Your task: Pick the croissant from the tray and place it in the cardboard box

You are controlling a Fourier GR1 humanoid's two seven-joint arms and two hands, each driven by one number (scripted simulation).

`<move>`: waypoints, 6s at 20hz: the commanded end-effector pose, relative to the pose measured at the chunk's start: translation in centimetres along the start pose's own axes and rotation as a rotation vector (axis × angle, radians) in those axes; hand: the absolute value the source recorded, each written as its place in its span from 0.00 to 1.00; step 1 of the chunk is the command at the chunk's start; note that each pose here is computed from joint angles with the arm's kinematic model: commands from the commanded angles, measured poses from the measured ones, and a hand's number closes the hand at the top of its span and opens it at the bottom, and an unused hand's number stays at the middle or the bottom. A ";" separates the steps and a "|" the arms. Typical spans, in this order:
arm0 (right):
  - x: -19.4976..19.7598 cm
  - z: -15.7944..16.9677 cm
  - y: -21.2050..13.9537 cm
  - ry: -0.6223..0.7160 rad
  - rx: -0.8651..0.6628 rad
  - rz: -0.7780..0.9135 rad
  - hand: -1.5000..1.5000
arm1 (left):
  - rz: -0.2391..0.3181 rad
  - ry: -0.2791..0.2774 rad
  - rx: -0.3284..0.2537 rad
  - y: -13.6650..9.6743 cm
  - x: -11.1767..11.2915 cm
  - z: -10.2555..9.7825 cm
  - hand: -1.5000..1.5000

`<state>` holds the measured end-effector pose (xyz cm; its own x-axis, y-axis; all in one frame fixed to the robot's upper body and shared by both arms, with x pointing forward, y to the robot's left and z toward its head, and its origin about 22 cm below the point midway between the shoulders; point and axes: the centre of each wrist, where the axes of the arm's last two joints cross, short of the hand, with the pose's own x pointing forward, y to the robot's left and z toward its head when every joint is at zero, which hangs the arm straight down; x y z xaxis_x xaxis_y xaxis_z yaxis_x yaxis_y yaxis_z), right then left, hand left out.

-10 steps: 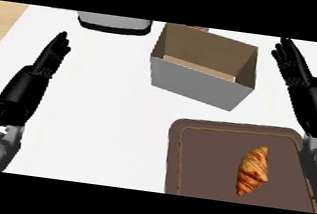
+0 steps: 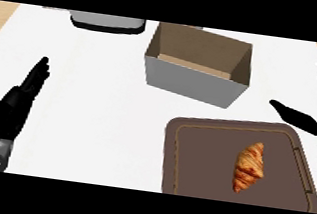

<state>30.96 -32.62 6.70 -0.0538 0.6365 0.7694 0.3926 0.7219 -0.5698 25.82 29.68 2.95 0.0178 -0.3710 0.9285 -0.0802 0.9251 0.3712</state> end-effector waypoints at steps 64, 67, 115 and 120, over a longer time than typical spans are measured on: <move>7.2 10.4 10.9 0.912 0.419 0.950 0.00 | -0.004 0.115 0.021 -2.1 -1.2 1.4 0.50; 5.7 10.5 11.2 0.936 0.428 0.940 0.00 | 0.007 0.098 0.014 -1.8 -1.6 2.6 0.50; 5.4 -11.3 -7.6 -0.734 0.659 0.040 1.00 | 0.008 0.042 -0.062 -3.3 0.5 0.5 0.50; 6.8 -14.0 -6.8 -0.807 0.747 -0.063 1.00 | -0.011 0.047 -0.040 -2.4 -0.2 -0.4 0.50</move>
<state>39.06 -37.06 18.17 -0.6667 0.5580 0.4940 -0.1685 0.5328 -0.8293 25.77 27.27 1.64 0.0652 -0.3658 0.9284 -0.0356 0.9289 0.3685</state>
